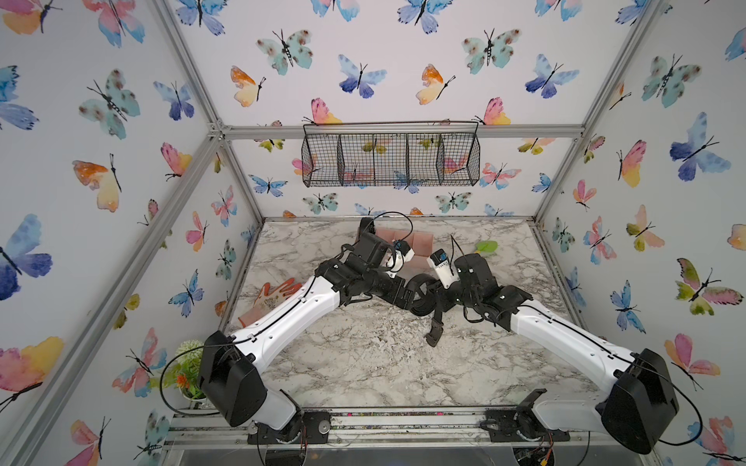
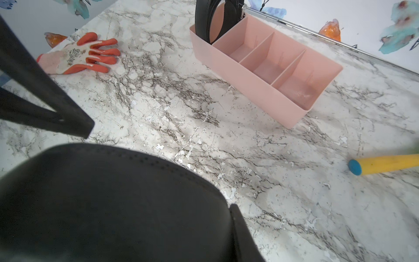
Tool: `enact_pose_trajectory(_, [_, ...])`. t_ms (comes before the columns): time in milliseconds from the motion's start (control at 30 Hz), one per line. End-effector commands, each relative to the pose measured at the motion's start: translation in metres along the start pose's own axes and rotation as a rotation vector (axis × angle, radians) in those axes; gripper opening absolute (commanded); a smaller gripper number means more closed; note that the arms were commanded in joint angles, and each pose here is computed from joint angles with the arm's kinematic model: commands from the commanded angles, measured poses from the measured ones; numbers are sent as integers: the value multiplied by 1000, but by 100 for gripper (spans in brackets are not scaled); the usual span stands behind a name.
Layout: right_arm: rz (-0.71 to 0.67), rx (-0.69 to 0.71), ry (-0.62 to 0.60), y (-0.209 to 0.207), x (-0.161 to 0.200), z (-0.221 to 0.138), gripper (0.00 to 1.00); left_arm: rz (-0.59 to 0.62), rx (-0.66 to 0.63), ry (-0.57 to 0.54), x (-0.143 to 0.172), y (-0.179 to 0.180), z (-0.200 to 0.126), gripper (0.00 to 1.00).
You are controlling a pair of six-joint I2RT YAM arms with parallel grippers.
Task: Place the belts into the storage roll
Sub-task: Pick up the belt from the center of the board.
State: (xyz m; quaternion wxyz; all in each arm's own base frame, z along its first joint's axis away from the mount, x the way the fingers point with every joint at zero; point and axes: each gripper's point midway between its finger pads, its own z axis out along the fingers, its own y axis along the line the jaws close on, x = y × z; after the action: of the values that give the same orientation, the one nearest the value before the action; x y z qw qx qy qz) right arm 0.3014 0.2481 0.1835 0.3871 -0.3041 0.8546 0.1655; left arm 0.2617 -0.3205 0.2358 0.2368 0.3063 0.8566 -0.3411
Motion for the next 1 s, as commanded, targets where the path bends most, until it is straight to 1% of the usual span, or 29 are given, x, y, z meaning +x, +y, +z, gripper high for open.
enact_pose_trajectory(0, [-42,14,-33,-1,-13,-11,3,19,32,22,2,-4,6,99])
enact_pose_trajectory(233, [-51,-4,-27,2,-9,-12,3,24,38,64,5,-4,25,96])
enact_pose_trajectory(333, [-57,-8,-24,3,-8,-12,3,33,45,61,0,-6,31,95])
enact_pose_trajectory(400, [-59,-11,-20,4,-6,-12,3,37,49,59,-4,-8,35,92])
enact_pose_trajectory(467, [-61,-12,-17,4,-5,-11,3,38,52,65,-5,-9,39,88])
enact_pose_trajectory(500, [-60,-12,-15,4,-3,-11,3,41,54,66,-6,-11,40,83])
enact_pose_trajectory(567, [-61,-14,-13,4,-2,-10,3,42,55,67,-8,-11,42,77])
enact_pose_trajectory(600, [-62,-15,-12,4,-1,-10,3,47,57,64,-9,-12,42,72])
enact_pose_trajectory(667, [-63,-16,-9,4,0,-10,3,51,58,65,-10,-13,43,66])
enact_pose_trajectory(700, [-62,-17,-10,5,1,-10,3,52,57,69,-10,-13,43,60])
enact_pose_trajectory(767, [-59,-20,-14,5,0,-10,3,58,59,80,-8,-14,44,54])
enact_pose_trajectory(800, [-52,-21,-20,6,-1,-11,3,59,58,83,-7,-14,45,48])
enact_pose_trajectory(867, [-33,-26,-42,6,-5,-12,4,64,58,90,-5,-15,45,44])
enact_pose_trajectory(967, [12,-31,-77,7,-16,-16,10,84,34,84,-6,-15,39,40])
